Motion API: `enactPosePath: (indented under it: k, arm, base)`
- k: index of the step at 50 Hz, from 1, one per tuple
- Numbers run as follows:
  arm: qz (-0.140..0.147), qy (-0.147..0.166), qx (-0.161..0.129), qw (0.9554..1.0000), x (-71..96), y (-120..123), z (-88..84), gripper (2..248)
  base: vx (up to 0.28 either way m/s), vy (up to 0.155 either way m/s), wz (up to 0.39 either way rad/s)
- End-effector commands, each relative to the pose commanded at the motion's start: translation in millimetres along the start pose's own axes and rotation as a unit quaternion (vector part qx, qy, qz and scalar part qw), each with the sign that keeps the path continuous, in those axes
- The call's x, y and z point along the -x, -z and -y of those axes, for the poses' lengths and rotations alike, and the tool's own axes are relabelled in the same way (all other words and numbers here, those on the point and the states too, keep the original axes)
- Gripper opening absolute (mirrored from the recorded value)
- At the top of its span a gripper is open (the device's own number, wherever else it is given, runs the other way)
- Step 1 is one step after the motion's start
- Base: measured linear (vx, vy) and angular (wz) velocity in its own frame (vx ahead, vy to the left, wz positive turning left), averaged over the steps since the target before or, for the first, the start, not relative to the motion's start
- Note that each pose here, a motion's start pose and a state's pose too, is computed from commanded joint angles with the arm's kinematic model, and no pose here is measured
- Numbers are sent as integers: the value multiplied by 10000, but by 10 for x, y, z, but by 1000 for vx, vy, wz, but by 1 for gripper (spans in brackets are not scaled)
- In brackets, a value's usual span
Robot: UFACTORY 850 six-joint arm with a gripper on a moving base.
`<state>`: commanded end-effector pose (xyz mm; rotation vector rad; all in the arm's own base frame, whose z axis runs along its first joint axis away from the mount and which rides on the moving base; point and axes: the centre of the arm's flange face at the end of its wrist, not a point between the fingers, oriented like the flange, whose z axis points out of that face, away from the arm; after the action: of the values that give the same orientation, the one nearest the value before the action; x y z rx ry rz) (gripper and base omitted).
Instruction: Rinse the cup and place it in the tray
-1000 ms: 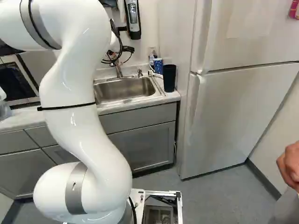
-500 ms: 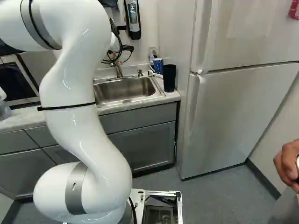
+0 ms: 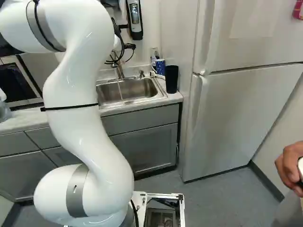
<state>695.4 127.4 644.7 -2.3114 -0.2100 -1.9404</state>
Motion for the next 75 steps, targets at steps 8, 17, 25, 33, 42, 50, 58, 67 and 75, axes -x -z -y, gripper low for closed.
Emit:
enactPosePath:
  k: [8,17,25,33,42,50,58,67,75]
  arm:
    - [0,0,0,10000,0,0,0,247]
    - [4,0,-2,10000,0,15,2,247]
    - [36,2,-13,10000,5,126,19,247]
    - [74,5,-30,10000,12,277,41,247]
    - [115,9,-49,9999,23,456,67,247]
    - [151,13,-68,9999,37,615,89,247]
    - [224,18,-92,9997,60,774,118,247]
    - [336,27,-127,9993,94,951,159,247]
    - [504,38,-164,9986,139,1108,201,247]
  base:
    - [0,0,0]
    - [0,0,0]
    - [0,0,0]
    - [0,0,0]
    - [0,0,0]
    - [0,0,0]
    - [0,0,0]
    - [0,0,0]
    - [0,0,0]
